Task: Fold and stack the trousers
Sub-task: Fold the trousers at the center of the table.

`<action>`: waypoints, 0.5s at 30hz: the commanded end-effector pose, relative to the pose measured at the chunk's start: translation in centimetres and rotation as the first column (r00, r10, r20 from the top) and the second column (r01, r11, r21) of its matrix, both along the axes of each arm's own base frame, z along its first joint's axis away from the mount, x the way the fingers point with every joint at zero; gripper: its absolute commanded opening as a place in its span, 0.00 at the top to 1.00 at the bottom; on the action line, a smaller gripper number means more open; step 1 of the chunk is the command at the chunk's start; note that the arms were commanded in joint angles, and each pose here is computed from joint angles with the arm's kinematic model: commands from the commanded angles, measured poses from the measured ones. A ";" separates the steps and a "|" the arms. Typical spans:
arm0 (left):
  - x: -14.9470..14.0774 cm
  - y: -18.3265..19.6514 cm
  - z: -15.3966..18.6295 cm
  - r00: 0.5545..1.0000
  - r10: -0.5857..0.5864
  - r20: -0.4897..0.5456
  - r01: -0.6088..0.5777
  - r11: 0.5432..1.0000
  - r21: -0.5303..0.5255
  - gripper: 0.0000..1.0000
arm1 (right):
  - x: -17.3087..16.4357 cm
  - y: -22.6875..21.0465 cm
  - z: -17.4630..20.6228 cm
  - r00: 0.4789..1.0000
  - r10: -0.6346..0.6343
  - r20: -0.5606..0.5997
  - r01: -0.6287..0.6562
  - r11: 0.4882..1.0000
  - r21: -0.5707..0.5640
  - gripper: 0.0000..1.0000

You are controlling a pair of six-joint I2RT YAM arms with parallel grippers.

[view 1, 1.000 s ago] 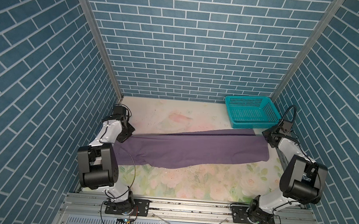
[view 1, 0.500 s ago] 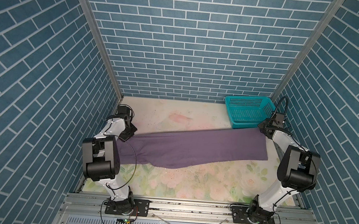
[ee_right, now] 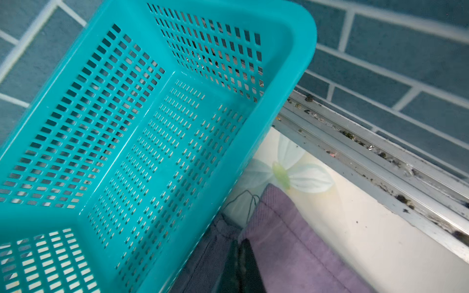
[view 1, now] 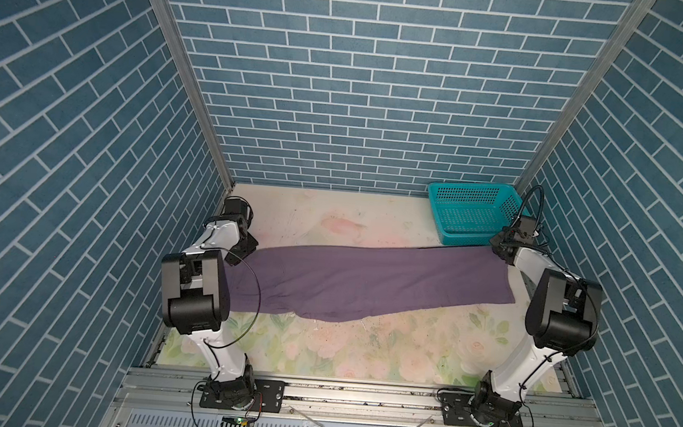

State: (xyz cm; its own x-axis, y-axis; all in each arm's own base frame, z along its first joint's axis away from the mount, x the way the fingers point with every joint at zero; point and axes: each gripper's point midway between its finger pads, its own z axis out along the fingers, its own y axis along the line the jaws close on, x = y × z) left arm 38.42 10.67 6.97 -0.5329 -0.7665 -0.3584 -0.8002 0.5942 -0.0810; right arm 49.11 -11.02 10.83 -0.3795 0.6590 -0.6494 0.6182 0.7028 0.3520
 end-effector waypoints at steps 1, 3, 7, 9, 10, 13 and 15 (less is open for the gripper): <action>0.8 0.8 1.3 1.000 0.007 0.010 -0.008 0.999 0.036 0.59 | 1.0 -1.0 0.4 0.999 -0.033 0.036 0.033 0.999 -0.009 0.83; 1.0 1.2 2.6 0.999 0.008 0.031 -0.010 0.998 0.056 0.59 | 1.2 -0.9 0.6 0.999 -0.027 0.028 0.027 1.000 -0.003 0.68; 0.6 1.6 5.8 0.996 0.016 0.086 -0.025 0.995 0.096 0.58 | 0.9 -1.0 2.0 0.999 -0.030 0.030 0.030 0.999 -0.010 0.50; -0.2 1.6 6.6 0.995 0.021 0.099 -0.032 0.994 0.108 0.56 | 0.5 -0.9 3.0 0.999 -0.030 0.038 0.030 0.999 -0.016 0.49; -0.8 1.7 6.8 0.995 0.025 0.097 -0.036 0.993 0.116 0.54 | 0.2 -0.9 3.5 0.999 -0.027 0.046 0.028 0.999 -0.017 0.49; -2.7 2.0 6.9 0.996 0.043 0.077 -0.054 0.988 0.141 0.50 | -0.8 -0.4 5.1 0.997 -0.005 0.071 0.007 1.000 -0.025 0.53; -3.5 2.3 6.5 0.996 0.054 0.064 -0.063 0.987 0.145 0.45 | -1.6 0.2 5.7 0.997 0.023 0.071 -0.021 0.999 -0.032 0.60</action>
State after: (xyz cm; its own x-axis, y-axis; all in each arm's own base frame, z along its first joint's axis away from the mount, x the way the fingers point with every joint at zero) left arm 37.36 12.20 15.09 -0.4366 -0.7313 -0.5240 -0.8057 0.5770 -0.1339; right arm 48.61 -11.16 13.79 -0.3610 0.6508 -0.6679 0.6053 0.7084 0.3631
